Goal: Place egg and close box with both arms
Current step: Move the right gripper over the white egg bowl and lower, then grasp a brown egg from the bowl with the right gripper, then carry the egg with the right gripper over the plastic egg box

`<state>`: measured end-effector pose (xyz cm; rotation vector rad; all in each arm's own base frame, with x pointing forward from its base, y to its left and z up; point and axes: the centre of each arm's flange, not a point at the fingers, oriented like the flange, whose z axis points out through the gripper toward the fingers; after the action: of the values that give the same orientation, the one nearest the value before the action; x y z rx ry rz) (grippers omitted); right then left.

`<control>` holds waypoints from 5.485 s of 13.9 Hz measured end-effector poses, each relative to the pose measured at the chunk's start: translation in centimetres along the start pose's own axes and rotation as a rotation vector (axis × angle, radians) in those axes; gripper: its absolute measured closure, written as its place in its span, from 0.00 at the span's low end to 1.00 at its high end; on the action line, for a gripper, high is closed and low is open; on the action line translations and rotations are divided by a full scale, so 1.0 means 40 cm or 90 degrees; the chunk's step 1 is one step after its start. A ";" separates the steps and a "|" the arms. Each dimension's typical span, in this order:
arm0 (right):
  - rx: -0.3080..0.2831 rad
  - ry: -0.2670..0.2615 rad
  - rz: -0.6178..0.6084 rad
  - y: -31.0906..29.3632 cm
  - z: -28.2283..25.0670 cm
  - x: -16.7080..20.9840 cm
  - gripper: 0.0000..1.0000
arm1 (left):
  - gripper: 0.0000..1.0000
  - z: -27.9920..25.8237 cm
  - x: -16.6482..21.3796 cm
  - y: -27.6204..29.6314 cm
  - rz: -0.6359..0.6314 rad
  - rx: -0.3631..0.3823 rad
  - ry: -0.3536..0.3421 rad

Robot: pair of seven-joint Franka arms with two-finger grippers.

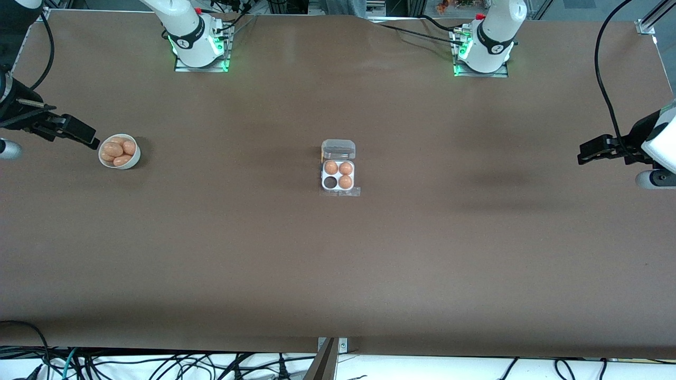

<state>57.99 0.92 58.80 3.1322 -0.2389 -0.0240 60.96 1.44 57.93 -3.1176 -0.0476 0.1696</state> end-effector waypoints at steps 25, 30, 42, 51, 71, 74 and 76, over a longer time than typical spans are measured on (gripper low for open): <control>-0.009 -0.129 -0.100 0.477 0.801 -0.115 0.00 | 0.00 0.015 0.008 0.002 0.001 0.000 -0.008; -0.009 -0.128 -0.121 0.539 0.824 -0.146 0.00 | 0.00 0.023 0.012 0.002 0.001 0.000 -0.011; -0.009 -0.149 -0.121 0.541 0.878 -0.167 0.20 | 0.00 0.024 0.012 0.002 0.001 0.000 -0.011; -0.008 -0.155 -0.120 0.540 0.889 -0.169 0.49 | 0.00 0.024 0.012 0.002 0.001 0.000 -0.011; -0.012 -0.190 -0.047 0.088 0.638 -0.006 0.52 | 0.00 0.025 0.012 0.002 0.001 0.000 -0.012; -0.008 -0.178 -0.012 -0.151 0.624 -0.023 0.52 | 0.00 0.025 0.012 0.002 0.001 0.000 -0.012; -0.012 -0.167 0.014 -0.307 0.619 -0.033 0.52 | 0.00 0.025 0.012 0.001 0.001 0.000 -0.012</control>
<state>58.15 13.27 34.05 3.1007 -0.2720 -0.4354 61.35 1.43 56.89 -3.1167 -0.0462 0.1983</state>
